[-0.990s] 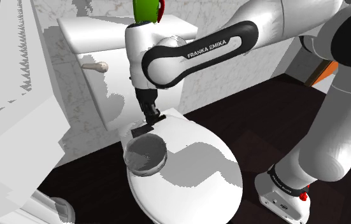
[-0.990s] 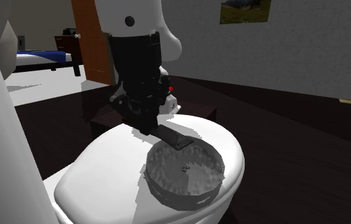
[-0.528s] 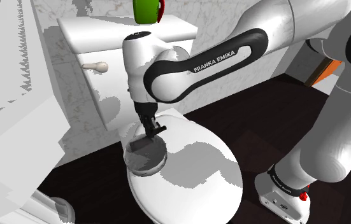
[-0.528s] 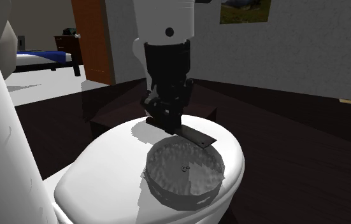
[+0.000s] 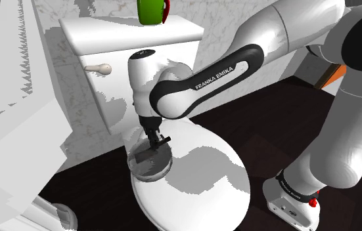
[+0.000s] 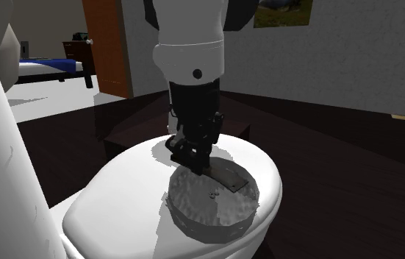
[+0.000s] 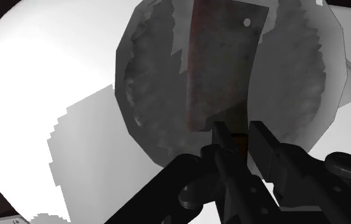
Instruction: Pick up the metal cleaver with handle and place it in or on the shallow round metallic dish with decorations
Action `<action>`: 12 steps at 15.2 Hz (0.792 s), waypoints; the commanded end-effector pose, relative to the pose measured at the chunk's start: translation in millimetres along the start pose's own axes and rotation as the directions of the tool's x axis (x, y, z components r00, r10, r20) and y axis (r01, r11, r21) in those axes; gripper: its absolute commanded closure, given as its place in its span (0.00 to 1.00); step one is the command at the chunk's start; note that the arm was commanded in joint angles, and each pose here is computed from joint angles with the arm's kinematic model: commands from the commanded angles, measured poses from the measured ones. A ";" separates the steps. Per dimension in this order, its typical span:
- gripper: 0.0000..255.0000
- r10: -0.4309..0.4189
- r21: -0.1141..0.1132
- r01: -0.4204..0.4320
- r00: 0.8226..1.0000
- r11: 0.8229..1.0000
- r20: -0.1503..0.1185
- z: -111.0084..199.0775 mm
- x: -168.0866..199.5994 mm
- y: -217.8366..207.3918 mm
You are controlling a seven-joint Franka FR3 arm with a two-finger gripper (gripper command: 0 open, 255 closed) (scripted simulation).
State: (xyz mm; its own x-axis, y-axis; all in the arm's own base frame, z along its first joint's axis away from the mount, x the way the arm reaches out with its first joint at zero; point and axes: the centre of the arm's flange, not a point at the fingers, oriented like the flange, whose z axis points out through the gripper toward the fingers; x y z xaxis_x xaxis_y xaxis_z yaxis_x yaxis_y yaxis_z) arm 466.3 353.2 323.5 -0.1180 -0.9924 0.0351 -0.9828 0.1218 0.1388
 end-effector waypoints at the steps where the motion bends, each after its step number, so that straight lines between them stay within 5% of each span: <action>1: 1.00 0.000 0.000 0.000 1.000 1.000 0.000 11.2 0.2 -1.4; 10: 1.00 0.000 0.000 0.000 1.000 1.000 0.000 18.7 -0.1 -2.5; 11: 0.00 0.000 0.000 0.000 1.000 1.000 0.000 18.7 -0.1 -2.5; 12: 0.00 0.000 0.000 0.000 1.000 1.000 0.000 18.7 -0.1 -2.5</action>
State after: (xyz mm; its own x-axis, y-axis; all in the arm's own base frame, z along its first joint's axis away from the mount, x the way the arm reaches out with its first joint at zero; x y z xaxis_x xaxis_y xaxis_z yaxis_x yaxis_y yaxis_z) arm 466.1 352.7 304.6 -0.1179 -0.9924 0.0349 -0.9829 0.1216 0.1385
